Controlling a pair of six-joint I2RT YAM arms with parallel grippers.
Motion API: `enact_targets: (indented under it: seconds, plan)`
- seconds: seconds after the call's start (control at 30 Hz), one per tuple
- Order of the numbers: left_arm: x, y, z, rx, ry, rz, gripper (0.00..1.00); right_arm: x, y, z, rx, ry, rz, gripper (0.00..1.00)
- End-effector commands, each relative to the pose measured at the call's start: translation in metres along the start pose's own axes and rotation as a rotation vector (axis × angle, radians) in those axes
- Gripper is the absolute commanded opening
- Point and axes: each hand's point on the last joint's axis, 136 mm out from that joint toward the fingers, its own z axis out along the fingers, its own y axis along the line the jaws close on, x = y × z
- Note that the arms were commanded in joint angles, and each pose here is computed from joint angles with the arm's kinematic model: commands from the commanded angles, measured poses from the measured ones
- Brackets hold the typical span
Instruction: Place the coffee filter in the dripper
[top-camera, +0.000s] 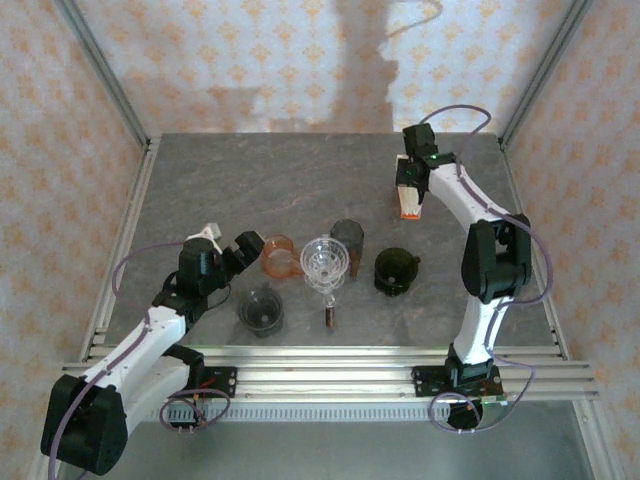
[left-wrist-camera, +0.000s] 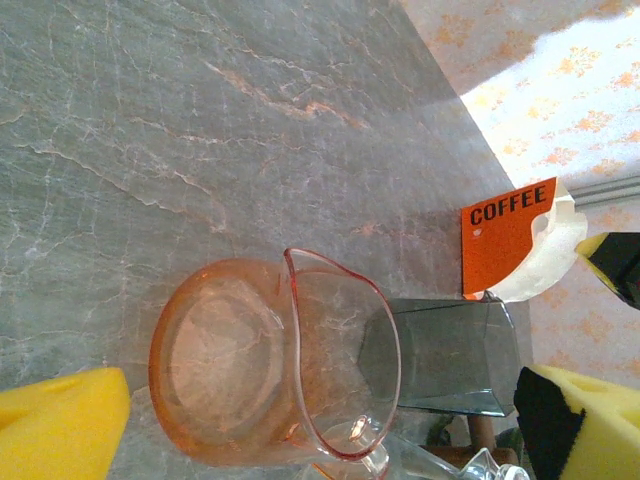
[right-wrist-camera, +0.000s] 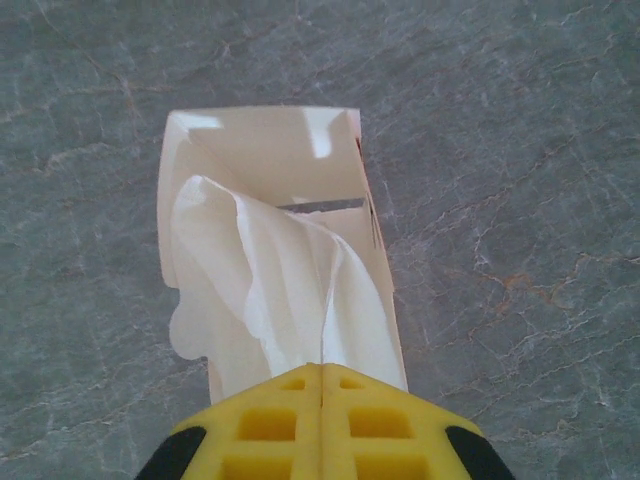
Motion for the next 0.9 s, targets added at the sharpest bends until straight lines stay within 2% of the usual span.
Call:
enact_targets:
  seconds: [0.0, 0.17, 0.43, 0.67, 0.87]
  plan:
    - [-0.001, -0.011, -0.005, 0.036, -0.003, 0.013, 0.99, -0.010, -0.010, -0.021, 0.023, -0.042, 0.039, 0.01]
    - [-0.005, -0.018, -0.010, 0.048, -0.010, 0.017, 1.00, -0.014, -0.013, -0.041, 0.012, -0.068, 0.071, 0.00]
    - [-0.013, -0.037, -0.023, 0.081, -0.018, 0.022, 1.00, -0.016, -0.020, -0.097, -0.022, -0.144, 0.120, 0.00]
    - [-0.014, -0.056, -0.039, 0.130, -0.010, 0.015, 0.99, 0.012, 0.003, -0.158, -0.112, -0.175, 0.054, 0.00]
    - [-0.008, -0.074, -0.062, 0.177, -0.012, 0.048, 0.99, 0.055, 0.046, -0.227, -0.307, -0.179, -0.052, 0.00]
